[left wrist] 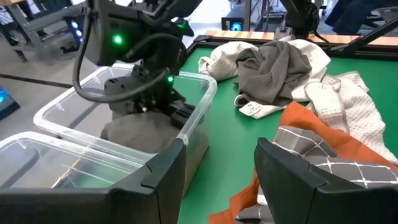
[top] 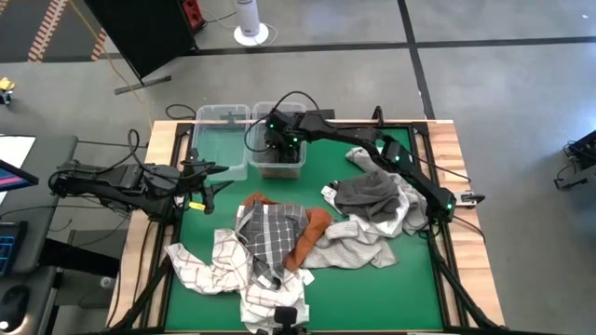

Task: Sort towels by color in basket
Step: Put the dark gray towel into the right transparent bin

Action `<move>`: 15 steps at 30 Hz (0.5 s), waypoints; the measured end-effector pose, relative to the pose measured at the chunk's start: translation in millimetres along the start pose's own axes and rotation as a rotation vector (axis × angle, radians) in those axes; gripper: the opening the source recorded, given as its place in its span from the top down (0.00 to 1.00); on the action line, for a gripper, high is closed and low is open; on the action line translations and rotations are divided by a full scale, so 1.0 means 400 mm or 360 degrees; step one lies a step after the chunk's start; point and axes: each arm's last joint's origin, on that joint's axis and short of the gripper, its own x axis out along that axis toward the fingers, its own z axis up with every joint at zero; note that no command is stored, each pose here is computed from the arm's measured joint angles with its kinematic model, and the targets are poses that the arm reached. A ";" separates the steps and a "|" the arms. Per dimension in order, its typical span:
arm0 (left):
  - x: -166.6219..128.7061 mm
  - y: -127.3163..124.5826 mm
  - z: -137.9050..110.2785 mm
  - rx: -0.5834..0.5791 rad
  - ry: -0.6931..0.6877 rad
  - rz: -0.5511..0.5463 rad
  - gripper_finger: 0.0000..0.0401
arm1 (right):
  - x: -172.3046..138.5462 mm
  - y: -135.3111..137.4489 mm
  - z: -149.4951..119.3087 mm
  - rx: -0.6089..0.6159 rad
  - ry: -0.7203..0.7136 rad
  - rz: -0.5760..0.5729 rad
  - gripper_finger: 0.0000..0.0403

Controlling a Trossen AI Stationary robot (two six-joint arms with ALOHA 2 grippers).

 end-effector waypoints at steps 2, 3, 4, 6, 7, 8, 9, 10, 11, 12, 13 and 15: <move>0.000 0.000 0.000 -0.0001 -0.0002 0.0000 0.55 | -0.006 -0.001 0.001 0.0008 0.0000 0.0001 0.92; 0.000 0.000 0.000 -0.0001 -0.0002 0.0000 0.55 | -0.009 -0.001 0.002 0.0006 -0.0003 0.0003 0.91; 0.000 0.000 0.000 -0.0001 -0.0002 0.0000 0.55 | -0.011 0.000 0.003 -0.0006 -0.0010 0.0007 0.89; 0.000 0.000 0.000 -0.0002 -0.0002 0.0000 0.55 | -0.015 0.006 0.008 -0.0045 -0.0024 0.0008 0.83; 0.000 0.000 0.000 -0.0002 -0.0002 0.0000 0.55 | -0.016 0.009 0.009 -0.0052 -0.0025 0.0010 0.79; 0.000 0.000 0.000 -0.0003 -0.0003 0.0000 0.55 | -0.016 0.013 0.009 -0.0057 -0.0023 0.0013 0.75; 0.000 0.000 0.000 -0.0003 -0.0002 0.0000 0.55 | -0.016 0.017 0.010 -0.0060 -0.0019 0.0017 0.71; 0.000 0.000 0.000 -0.0002 -0.0002 0.0000 0.55 | -0.016 0.021 0.011 -0.0061 -0.0019 0.0020 0.66; 0.000 0.000 0.000 -0.0002 -0.0001 0.0000 0.55 | -0.016 0.023 0.011 -0.0049 -0.0021 0.0021 0.61; 0.000 0.000 0.000 -0.0002 -0.0002 0.0000 0.55 | -0.017 0.024 0.013 -0.0028 -0.0024 0.0024 0.57; 0.000 0.000 0.000 -0.0002 -0.0002 0.0000 0.55 | -0.022 0.023 0.015 -0.0006 -0.0025 0.0026 0.52; 0.000 0.000 0.000 -0.0002 -0.0001 0.0000 0.55 | -0.038 0.019 0.021 0.0022 -0.0017 0.0031 0.44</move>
